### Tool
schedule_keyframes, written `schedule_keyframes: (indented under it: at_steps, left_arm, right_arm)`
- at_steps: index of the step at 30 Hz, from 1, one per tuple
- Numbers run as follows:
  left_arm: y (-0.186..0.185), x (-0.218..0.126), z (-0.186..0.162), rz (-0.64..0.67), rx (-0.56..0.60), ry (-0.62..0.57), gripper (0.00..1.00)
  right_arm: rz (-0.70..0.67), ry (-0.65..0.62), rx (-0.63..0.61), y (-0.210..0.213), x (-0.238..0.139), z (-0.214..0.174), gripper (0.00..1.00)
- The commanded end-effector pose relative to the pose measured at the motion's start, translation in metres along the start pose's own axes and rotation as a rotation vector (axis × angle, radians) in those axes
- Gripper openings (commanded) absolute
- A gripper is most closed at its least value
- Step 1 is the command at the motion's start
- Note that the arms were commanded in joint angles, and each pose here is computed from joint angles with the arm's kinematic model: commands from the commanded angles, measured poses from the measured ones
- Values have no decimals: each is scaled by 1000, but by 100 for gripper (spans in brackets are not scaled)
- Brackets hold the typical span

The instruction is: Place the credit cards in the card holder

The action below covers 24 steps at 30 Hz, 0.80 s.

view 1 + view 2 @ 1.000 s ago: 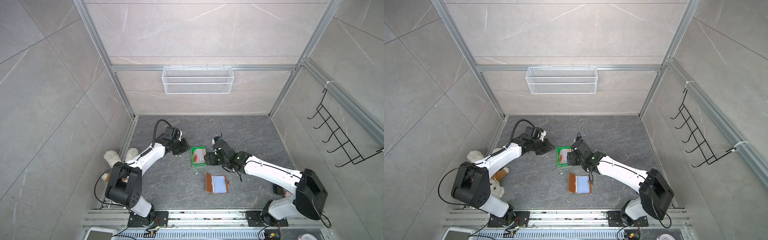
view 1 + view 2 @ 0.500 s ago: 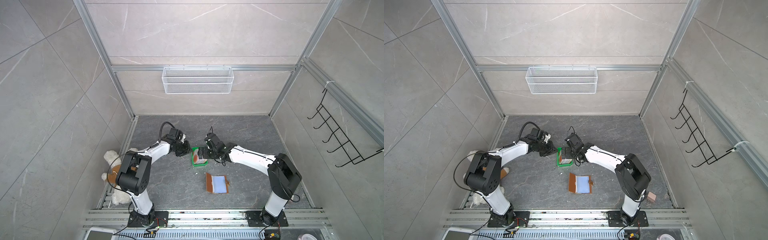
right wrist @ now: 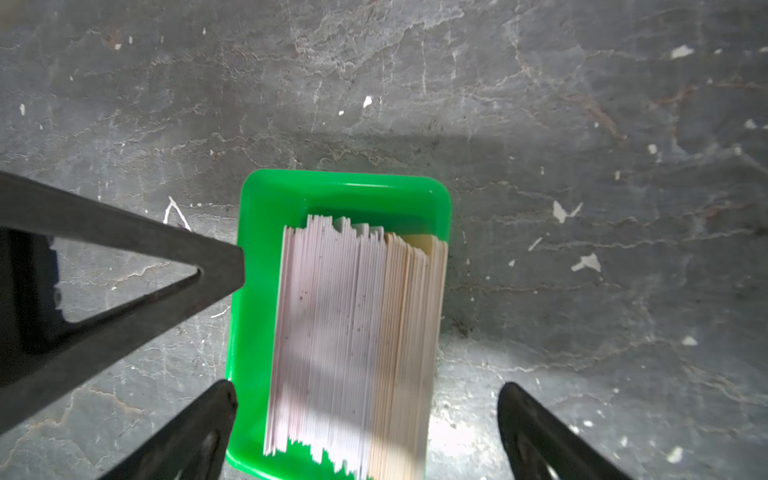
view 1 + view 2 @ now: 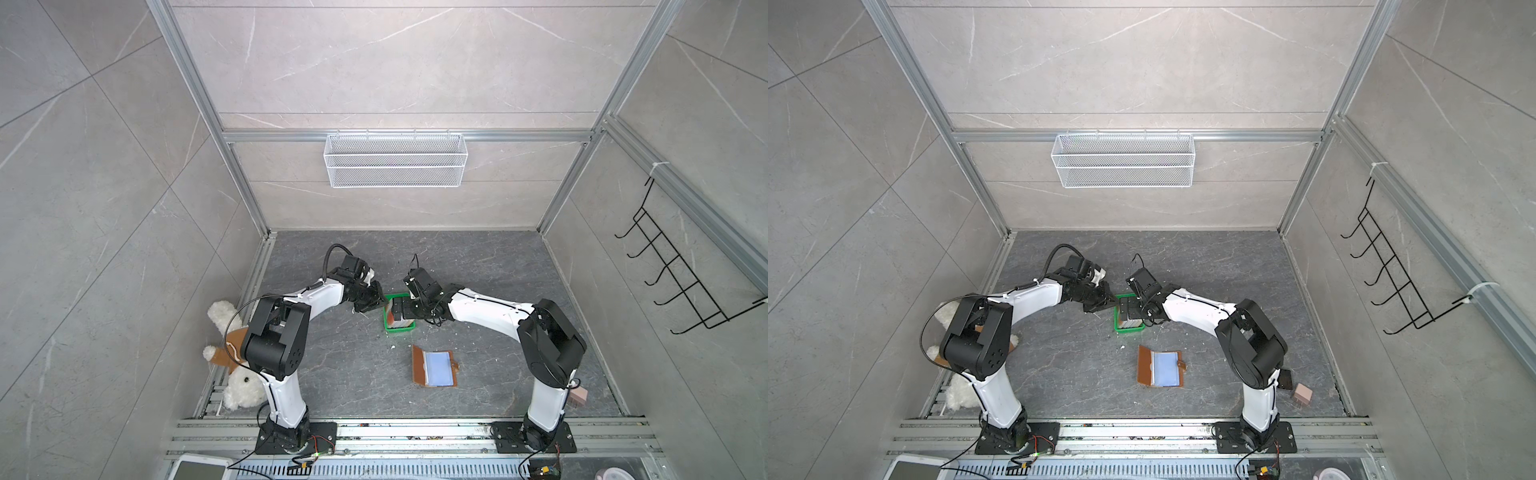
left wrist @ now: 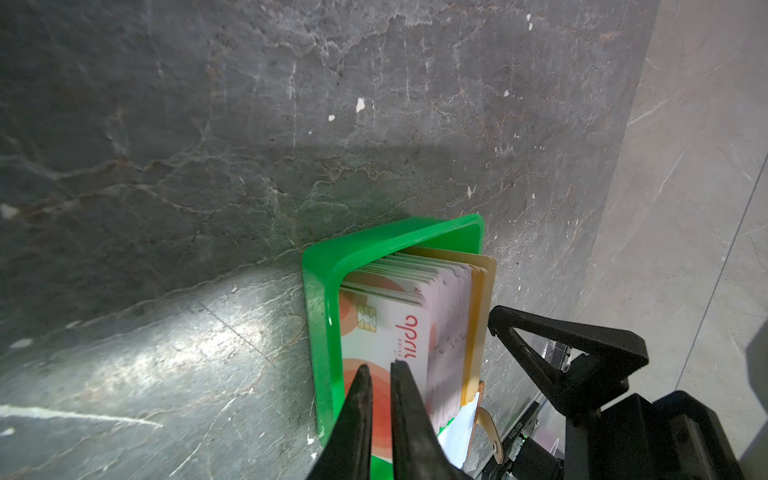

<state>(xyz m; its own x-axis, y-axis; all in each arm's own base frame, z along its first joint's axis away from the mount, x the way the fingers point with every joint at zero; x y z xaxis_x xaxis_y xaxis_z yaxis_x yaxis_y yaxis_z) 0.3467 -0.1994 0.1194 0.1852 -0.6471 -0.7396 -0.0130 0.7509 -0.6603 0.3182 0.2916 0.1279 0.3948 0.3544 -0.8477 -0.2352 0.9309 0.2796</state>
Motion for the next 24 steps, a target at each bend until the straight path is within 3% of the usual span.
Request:
schedule_keyframes:
  at_steps: [1, 24]
  left_arm:
    - [-9, 0, 4, -26, 24, 12, 13]
    - [0, 15, 0, 35, 16, 64, 12]
  right_arm:
    - [-21, 29, -18, -2, 7, 1, 99]
    - [-72, 51, -6, -15, -2, -15, 99]
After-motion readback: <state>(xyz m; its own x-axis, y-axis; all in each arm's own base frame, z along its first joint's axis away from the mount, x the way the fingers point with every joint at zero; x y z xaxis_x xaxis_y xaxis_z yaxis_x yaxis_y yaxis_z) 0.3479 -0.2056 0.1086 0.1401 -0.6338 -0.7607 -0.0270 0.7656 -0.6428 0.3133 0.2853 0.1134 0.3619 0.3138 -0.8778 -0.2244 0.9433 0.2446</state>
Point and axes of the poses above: each gripper's point midway between its finger pads, its own x axis out along the fingers, its own y axis along the line the jaws close on, z = x × y, the point moved 7 cm from there along -x, back along the fingers
